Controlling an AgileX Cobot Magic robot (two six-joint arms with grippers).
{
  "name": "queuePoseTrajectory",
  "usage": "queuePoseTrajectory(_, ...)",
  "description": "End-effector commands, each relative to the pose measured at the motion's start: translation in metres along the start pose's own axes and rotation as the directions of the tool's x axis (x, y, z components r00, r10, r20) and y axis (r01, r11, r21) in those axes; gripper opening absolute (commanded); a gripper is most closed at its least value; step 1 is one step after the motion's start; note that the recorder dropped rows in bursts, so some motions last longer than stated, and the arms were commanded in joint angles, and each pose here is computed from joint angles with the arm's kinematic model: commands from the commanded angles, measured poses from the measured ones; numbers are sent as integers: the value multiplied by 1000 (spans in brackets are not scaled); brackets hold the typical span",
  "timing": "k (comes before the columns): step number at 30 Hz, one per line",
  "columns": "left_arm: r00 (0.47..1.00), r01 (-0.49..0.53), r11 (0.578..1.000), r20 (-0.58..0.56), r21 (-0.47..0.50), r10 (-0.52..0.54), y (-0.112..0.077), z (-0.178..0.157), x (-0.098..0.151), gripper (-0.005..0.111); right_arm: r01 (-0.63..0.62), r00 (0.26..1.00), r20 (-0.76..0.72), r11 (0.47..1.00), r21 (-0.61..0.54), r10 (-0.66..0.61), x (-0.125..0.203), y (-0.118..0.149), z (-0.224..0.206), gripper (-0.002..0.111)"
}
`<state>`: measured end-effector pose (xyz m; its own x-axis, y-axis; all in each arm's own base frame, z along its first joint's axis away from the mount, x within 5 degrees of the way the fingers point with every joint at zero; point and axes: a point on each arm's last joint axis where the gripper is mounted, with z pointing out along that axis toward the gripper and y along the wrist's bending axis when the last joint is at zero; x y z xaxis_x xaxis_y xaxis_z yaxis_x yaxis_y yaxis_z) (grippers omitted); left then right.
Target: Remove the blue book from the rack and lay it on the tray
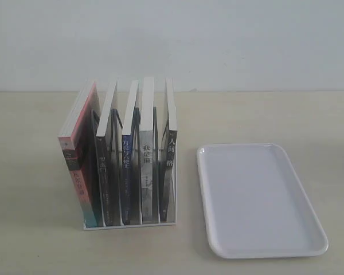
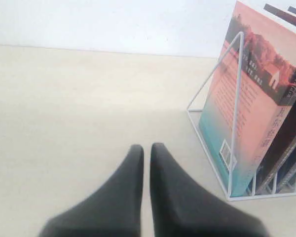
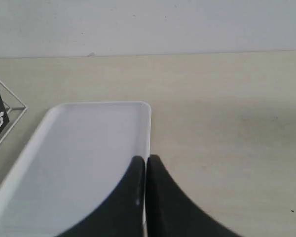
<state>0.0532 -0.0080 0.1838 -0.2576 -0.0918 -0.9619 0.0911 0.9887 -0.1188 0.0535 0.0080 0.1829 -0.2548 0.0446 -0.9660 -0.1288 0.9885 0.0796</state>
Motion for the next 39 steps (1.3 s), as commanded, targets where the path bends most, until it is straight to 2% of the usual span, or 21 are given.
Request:
queuePoseTrajectory(1, 1000, 2, 1000, 5, -3, -2, 0, 0, 0, 4, 77, 995, 56, 997, 16, -78, -5, -1, -1, 0)
queuePoseTrajectory(3, 1000, 2, 1000, 5, -3, -2, 0, 0, 0, 4, 130, 979, 154, 991, 24, -132, -14, 0, -1, 0)
queuePoseTrajectory(11, 1000, 2, 1000, 5, -3, -2, 0, 0, 0, 4, 127, 862, 493, 992, 8, -114, -45, 5, -12, 0)
queuePoseTrajectory(23, 1000, 2, 1000, 5, -3, -2, 0, 0, 0, 4, 128, 836, 538, 992, 5, -110, -49, 6, -15, 0)
queuePoseTrajectory(24, 1000, 2, 1000, 5, -3, -2, 0, 0, 0, 4, 131, 804, 585, 991, 5, -109, -53, 7, -18, 0)
queuePoseTrajectory(25, 1000, 2, 1000, 5, -3, -2, 0, 0, 0, 4, 148, 737, 666, 989, 14, -120, -60, 8, -23, 0)
queuePoseTrajectory(26, 1000, 2, 1000, 5, -3, -2, 0, 0, 0, 4, 111, 630, 775, 994, -20, -55, -70, 9, -34, 0)
queuePoseTrajectory(28, 1000, 2, 1000, 5, -3, -2, 0, 0, 0, 4, -10, 501, 854, 987, -159, 143, -82, 7, -48, 0)
queuePoseTrajectory(30, 1000, 2, 1000, 5, -3, -2, 0, 0, 0, 4, -62, 437, 871, 973, -221, 226, -109, 6, -66, 0)
queuePoseTrajectory(33, 1000, 2, 1000, 5, -3, -2, 0, 0, 0, 4, -84, 554, 803, 974, -210, 221, -146, 10, -71, 0)
queuePoseTrajectory(34, 1000, 2, 1000, 5, -3, -2, 0, 0, 0, 4, -102, 637, 740, 975, -197, 216, -157, 12, -66, 0)
queuePoseTrajectory(37, 1000, 2, 1000, 5, -3, -2, 0, 0, 0, 4, -129, 853, 491, 984, -126, 174, -179, 15, -49, 0)
queuePoseTrajectory(39, 1000, 2, 1000, 5, -3, -2, 0, 0, 0, 4, -115, 958, 256, 991, -65, 128, -181, 16, -35, 0)
